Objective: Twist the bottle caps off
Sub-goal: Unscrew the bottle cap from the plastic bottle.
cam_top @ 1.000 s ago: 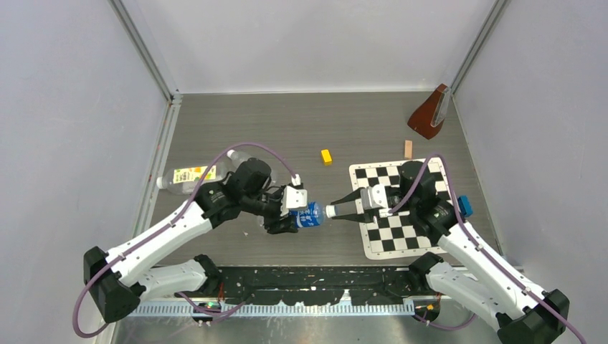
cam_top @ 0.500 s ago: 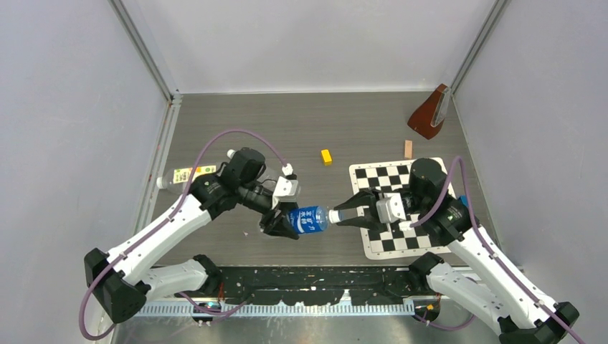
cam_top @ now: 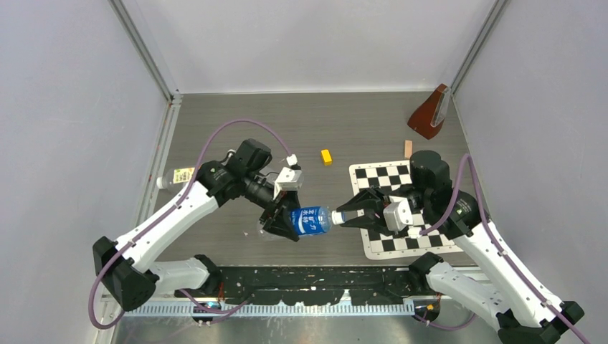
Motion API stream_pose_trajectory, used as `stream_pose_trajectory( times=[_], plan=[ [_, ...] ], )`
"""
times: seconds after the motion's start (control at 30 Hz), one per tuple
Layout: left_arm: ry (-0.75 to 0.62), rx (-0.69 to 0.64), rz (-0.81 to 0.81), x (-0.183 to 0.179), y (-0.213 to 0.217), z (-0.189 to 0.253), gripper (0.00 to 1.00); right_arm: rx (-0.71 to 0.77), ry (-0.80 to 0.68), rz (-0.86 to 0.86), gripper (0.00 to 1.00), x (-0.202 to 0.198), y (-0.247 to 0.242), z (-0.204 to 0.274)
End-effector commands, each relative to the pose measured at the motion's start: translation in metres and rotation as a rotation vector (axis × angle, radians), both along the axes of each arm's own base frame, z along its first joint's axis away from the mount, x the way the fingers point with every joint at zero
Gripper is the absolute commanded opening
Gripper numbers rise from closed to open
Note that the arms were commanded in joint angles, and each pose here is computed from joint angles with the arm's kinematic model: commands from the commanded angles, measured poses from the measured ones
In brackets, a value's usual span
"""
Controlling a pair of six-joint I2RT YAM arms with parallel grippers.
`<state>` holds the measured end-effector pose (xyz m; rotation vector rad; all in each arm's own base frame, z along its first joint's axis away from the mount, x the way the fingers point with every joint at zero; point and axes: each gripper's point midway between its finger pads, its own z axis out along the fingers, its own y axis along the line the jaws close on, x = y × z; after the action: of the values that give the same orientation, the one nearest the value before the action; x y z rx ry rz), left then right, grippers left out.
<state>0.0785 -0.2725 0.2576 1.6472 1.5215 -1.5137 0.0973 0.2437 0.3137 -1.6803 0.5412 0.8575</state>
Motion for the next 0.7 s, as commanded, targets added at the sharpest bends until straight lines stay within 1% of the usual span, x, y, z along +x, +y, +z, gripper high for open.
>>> stream_pose_trajectory(
  times=[0.0,0.1,0.17,0.2,0.23,0.27,0.3,0.33,0.37,0.4,0.43,0.47,0.5,0.53,0.67],
  plan=[
    [0.162,-0.153,-0.197,-0.042,0.008,0.056,0.03,-0.090,-0.019,-0.098,0.00,0.025,-0.004,-0.023],
    [0.186,-0.128,-0.186,-0.039,0.007,0.054,0.03,-0.094,-0.025,-0.090,0.00,0.024,-0.004,-0.023],
    [0.127,-0.104,-0.160,-0.033,0.007,0.047,0.00,-0.074,-0.053,-0.090,0.00,0.026,-0.003,-0.019],
    [0.087,-0.061,-0.111,-0.025,0.005,0.036,0.00,-0.072,-0.033,-0.104,0.01,0.027,-0.003,-0.020],
    [0.054,-0.018,-0.049,-0.015,0.004,0.026,0.00,-0.039,-0.060,-0.121,0.01,0.032,0.000,-0.012],
    [-0.010,0.004,-0.001,-0.008,0.005,0.018,0.00,-0.041,0.005,-0.157,0.08,0.033,-0.001,-0.016],
    [-0.058,0.038,0.061,0.004,0.005,0.006,0.00,0.010,0.017,-0.189,0.15,0.036,0.000,-0.002],
    [-0.108,0.058,0.118,0.013,0.007,-0.001,0.00,0.010,0.060,-0.236,0.31,0.042,0.000,-0.011],
    [-0.162,0.088,0.169,0.024,0.010,-0.009,0.00,0.090,0.088,-0.272,0.37,0.045,0.001,0.009],
    [-0.206,0.110,0.207,0.032,0.013,-0.015,0.00,0.110,0.147,-0.341,0.48,0.055,0.000,0.002],
    [-0.244,0.135,0.236,0.038,0.017,-0.021,0.00,0.197,0.194,-0.362,0.52,0.056,0.000,0.023],
    [-0.277,0.170,0.279,0.047,0.021,-0.027,0.00,0.225,0.249,-0.429,0.59,0.066,-0.002,0.020],
    [-0.309,0.202,0.323,0.057,0.025,-0.032,0.00,0.270,0.326,-0.447,0.62,0.067,-0.003,0.030],
    [-0.344,0.236,0.366,0.067,0.029,-0.037,0.00,0.293,0.367,-0.491,0.66,0.074,-0.005,0.032],
    [-0.469,0.337,0.476,0.101,0.041,-0.054,0.00,0.334,0.586,-0.576,0.69,0.089,-0.005,0.030]
  ],
)
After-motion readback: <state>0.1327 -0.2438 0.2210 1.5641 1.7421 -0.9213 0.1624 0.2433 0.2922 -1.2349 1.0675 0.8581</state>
